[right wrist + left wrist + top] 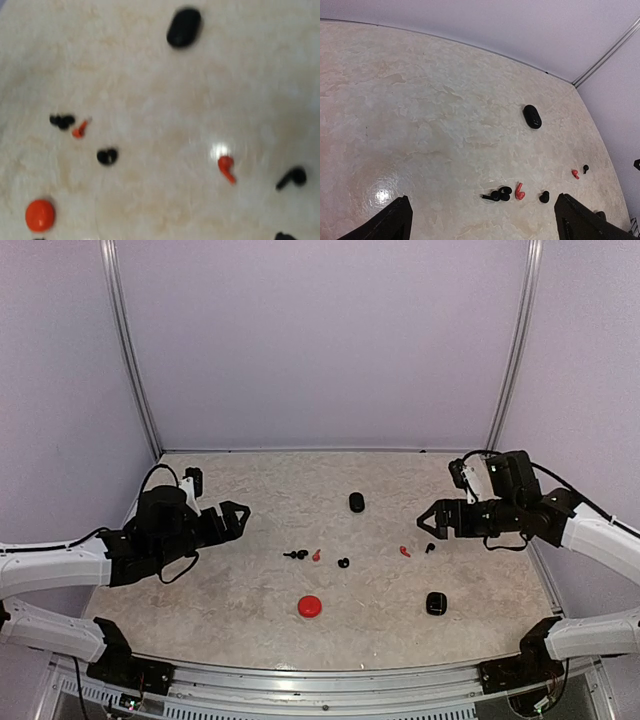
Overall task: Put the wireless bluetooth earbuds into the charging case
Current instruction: Pick up the charging case from the corner of the board.
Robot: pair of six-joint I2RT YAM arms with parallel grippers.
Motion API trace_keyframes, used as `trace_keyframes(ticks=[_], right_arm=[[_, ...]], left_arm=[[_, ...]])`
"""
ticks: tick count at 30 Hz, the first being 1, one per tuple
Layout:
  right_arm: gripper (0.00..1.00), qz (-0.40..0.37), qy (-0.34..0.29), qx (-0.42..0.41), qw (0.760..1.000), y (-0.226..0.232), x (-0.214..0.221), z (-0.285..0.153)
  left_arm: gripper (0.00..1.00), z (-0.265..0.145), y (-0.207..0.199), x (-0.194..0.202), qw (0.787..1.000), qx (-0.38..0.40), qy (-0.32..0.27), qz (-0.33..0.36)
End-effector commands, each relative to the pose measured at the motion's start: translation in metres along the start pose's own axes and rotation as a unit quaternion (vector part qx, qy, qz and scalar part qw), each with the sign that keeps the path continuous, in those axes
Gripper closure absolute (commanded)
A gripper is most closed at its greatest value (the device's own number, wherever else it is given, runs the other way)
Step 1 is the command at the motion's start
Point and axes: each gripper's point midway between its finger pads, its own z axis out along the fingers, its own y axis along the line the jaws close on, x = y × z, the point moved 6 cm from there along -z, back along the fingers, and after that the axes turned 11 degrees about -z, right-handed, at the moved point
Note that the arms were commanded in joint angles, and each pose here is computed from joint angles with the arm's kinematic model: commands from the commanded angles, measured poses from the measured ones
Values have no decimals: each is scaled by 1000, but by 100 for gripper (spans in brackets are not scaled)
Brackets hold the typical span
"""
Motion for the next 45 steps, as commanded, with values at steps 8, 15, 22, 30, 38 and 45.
trace_keyframes(ticks=[8,15,22,30,38,45], right_arm=[[1,73,138,44,987,-1,56,-27],[4,89,222,74,968,1,100,-21],[6,79,277,90,953,8,124,-4],[16,87,276,90,953,4,138,17],[25,74,284,87,952,2,143,39],[35,51,302,89,948,-1,149,54]], left_arm=[[1,12,-12,10,1000,10,9,15],[1,13,-15,15,999,14,17,25],[1,10,-12,15,1000,13,12,17],[1,10,-13,17,1000,20,14,16],[1,3,-13,14,1000,25,5,14],[1,-1,-14,10,999,31,-5,14]])
